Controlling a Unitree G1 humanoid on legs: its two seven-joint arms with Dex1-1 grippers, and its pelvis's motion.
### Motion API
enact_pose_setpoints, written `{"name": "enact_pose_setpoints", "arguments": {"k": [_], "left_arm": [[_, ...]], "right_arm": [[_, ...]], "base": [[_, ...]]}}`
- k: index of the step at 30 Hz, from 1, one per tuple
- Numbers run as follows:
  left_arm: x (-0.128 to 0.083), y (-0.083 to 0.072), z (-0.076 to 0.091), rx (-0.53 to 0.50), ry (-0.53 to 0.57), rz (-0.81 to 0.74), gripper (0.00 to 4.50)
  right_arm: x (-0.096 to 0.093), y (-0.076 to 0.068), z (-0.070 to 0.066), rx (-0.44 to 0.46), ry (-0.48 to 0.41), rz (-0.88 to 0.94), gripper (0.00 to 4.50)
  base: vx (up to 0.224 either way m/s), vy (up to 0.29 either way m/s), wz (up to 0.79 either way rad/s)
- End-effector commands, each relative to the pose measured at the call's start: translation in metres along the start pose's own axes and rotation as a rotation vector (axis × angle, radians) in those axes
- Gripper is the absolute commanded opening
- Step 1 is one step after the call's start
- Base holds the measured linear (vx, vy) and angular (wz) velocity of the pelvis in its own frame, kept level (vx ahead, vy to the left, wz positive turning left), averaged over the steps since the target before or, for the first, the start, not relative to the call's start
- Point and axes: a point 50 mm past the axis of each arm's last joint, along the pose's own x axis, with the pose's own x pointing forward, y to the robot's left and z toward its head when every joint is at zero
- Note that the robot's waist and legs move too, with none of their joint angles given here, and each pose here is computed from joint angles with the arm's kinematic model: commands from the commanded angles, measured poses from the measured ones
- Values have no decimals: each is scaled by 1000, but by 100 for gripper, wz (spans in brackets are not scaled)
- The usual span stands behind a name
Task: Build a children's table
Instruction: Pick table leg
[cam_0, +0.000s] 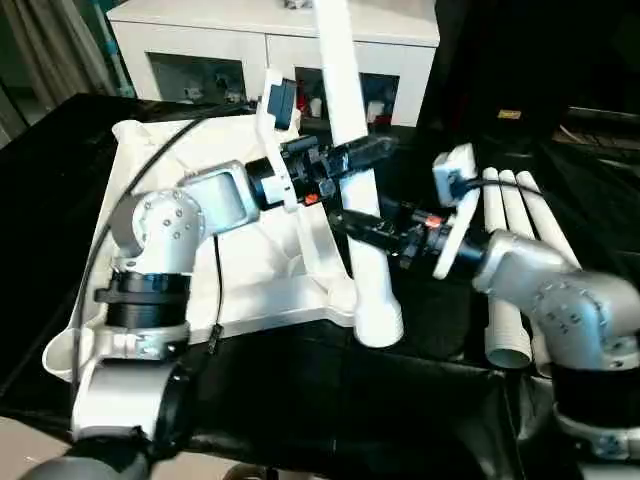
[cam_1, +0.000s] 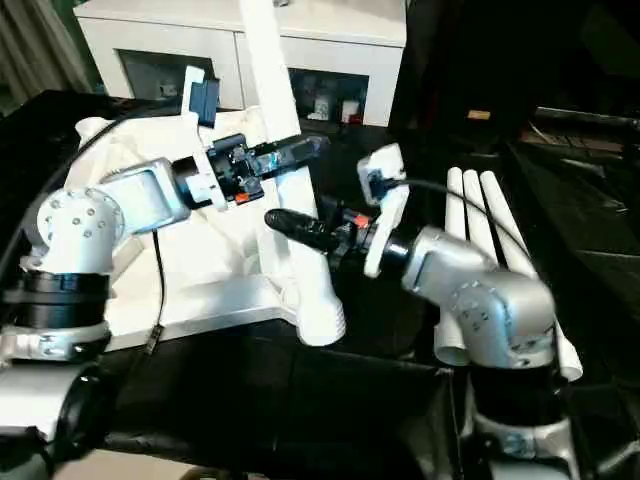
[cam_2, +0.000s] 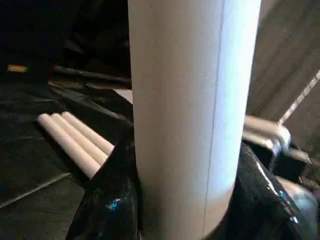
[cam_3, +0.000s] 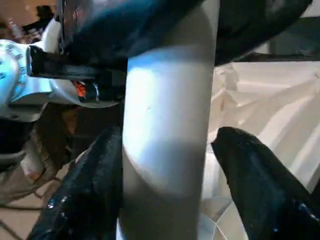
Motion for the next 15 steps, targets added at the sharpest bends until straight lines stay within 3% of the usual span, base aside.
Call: {"name": "enact_pose_setpoints", "arguments": {"k": [1, 10, 15], "left_arm": [[3, -10, 12, 72, 7, -54, 176], [1, -11, 21, 138, 36, -102, 175], [0, -14, 19, 147, 60, -148, 175]], "right_arm": [[-3, 3, 5, -24, 17, 26, 304], [-8, 5, 5, -14, 92, 112, 304], [-6, 6, -1, 3, 128, 132, 304]], "base": [[0, 0, 0], [0, 0, 0], [0, 0, 0]]}}
